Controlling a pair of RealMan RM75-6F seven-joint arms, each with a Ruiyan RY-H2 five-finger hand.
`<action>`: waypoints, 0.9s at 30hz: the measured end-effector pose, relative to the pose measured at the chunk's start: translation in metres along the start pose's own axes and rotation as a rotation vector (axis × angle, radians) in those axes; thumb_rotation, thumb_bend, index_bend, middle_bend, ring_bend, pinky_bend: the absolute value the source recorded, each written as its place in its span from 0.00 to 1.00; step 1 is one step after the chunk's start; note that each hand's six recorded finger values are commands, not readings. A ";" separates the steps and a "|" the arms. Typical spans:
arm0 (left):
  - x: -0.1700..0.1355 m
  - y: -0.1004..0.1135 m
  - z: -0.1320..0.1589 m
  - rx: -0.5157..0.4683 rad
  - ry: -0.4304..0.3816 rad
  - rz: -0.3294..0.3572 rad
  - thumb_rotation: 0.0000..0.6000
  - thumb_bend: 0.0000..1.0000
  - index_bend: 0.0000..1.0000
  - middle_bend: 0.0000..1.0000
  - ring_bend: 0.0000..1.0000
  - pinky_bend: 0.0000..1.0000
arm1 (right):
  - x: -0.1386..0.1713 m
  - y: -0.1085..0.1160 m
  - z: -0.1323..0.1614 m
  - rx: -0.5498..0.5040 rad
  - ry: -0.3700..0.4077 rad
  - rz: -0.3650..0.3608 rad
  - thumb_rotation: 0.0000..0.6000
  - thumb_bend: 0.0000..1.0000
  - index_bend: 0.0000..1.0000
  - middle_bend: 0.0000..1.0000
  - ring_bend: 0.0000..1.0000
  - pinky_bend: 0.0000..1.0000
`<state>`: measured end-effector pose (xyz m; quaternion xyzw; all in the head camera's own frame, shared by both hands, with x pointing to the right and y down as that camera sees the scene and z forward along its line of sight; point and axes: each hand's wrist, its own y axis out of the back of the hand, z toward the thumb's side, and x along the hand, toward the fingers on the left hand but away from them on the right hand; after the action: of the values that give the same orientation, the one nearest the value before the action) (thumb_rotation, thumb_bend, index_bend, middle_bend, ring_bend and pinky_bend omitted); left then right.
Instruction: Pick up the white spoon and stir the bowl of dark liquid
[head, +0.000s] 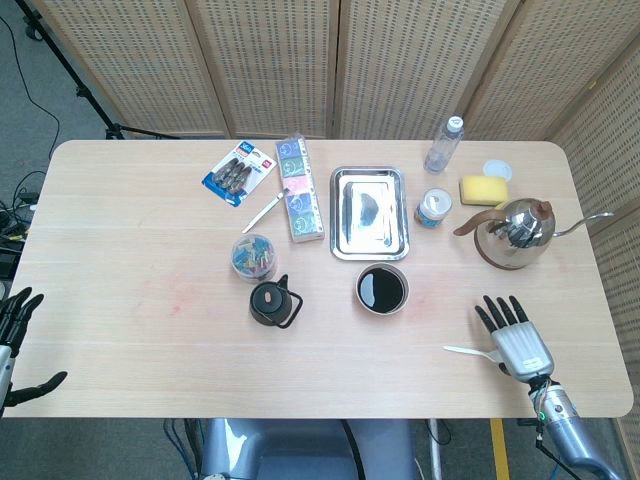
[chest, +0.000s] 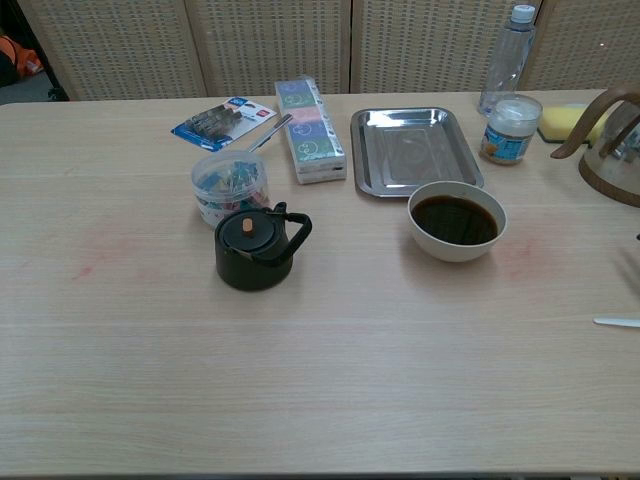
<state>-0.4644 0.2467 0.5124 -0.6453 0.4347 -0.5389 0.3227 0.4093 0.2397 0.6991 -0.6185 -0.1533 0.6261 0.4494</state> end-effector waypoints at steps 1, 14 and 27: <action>0.000 0.000 0.000 0.000 0.000 0.000 1.00 0.00 0.00 0.00 0.00 0.00 | 0.000 0.000 0.000 -0.001 -0.001 0.000 1.00 0.00 0.00 0.00 0.00 0.00; -0.001 -0.001 0.001 -0.003 -0.007 -0.008 1.00 0.00 0.00 0.00 0.00 0.00 | 0.005 0.028 0.020 -0.222 0.052 -0.034 1.00 0.00 0.26 0.00 0.00 0.00; -0.001 0.003 -0.001 -0.017 -0.004 0.000 1.00 0.00 0.00 0.00 0.00 0.00 | -0.021 0.034 0.029 -0.332 -0.016 -0.043 1.00 0.02 0.43 0.00 0.00 0.00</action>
<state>-0.4661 0.2467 0.5097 -0.6494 0.4386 -0.5338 0.3179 0.3663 0.2157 0.6921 -0.6760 -0.2713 0.5873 0.3528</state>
